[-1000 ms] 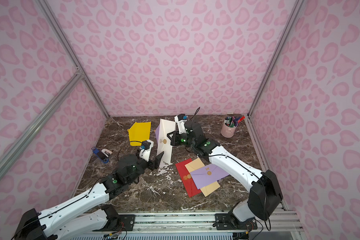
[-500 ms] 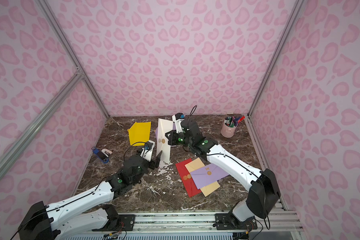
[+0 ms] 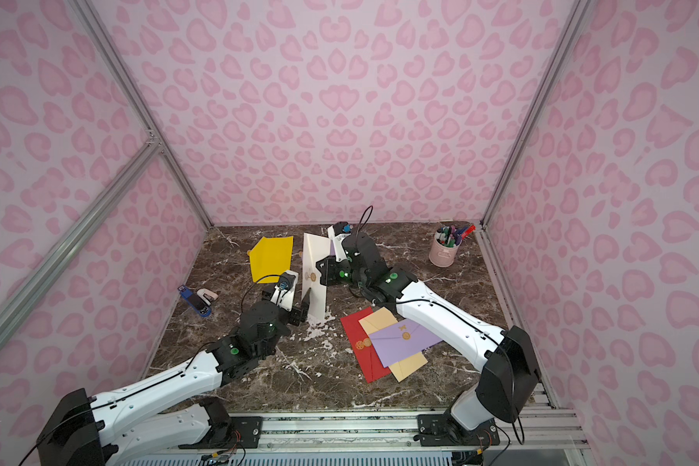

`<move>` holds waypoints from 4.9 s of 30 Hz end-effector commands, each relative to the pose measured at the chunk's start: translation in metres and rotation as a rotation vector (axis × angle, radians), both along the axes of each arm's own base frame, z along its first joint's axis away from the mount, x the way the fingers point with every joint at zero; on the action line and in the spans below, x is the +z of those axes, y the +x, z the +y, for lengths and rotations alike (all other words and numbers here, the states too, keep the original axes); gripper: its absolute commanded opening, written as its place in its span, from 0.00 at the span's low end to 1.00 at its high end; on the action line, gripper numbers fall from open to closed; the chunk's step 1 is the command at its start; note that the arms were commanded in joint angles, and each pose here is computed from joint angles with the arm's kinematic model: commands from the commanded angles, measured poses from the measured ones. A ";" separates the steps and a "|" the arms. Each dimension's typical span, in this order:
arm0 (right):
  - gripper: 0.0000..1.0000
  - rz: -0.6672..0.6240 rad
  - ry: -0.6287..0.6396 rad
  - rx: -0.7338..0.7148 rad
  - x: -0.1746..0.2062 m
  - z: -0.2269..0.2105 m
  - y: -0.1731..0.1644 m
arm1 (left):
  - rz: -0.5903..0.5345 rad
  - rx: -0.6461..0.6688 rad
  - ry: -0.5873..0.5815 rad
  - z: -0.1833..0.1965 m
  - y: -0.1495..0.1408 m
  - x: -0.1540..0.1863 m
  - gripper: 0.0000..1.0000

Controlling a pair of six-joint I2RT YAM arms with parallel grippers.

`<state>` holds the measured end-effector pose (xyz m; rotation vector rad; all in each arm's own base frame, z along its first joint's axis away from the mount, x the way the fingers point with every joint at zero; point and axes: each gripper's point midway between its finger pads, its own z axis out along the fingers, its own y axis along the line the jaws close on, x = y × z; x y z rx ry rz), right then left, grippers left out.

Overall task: Open the envelope
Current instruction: Open the envelope flap on the envelope.

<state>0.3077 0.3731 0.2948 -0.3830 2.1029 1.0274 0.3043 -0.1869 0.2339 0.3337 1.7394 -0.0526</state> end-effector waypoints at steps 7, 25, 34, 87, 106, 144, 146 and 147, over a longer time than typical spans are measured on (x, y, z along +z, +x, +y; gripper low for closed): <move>0.00 -0.009 -0.005 0.010 0.005 0.000 -0.005 | -0.018 0.062 -0.022 0.010 0.003 0.009 0.77; 0.00 -0.008 -0.006 0.048 0.003 0.006 -0.011 | -0.032 0.112 -0.028 0.021 0.002 0.013 0.78; 0.00 -0.003 -0.008 0.062 0.000 0.008 -0.014 | -0.039 0.128 -0.036 0.026 0.000 0.015 0.78; 0.00 -0.001 -0.019 0.093 -0.005 0.011 -0.019 | -0.049 0.179 -0.050 0.044 -0.003 0.017 0.83; 0.00 -0.002 -0.020 0.107 -0.006 0.013 -0.021 | -0.033 0.186 -0.109 0.053 0.000 0.014 0.85; 0.00 -0.004 -0.024 0.130 -0.007 0.017 -0.022 | -0.019 0.166 -0.169 0.059 0.003 0.013 0.87; 0.00 -0.003 -0.026 0.133 -0.008 0.018 -0.022 | -0.018 0.168 -0.169 0.060 0.003 0.013 0.87; 0.00 -0.002 -0.025 0.133 -0.008 0.017 -0.022 | -0.018 0.167 -0.170 0.059 0.003 0.013 0.87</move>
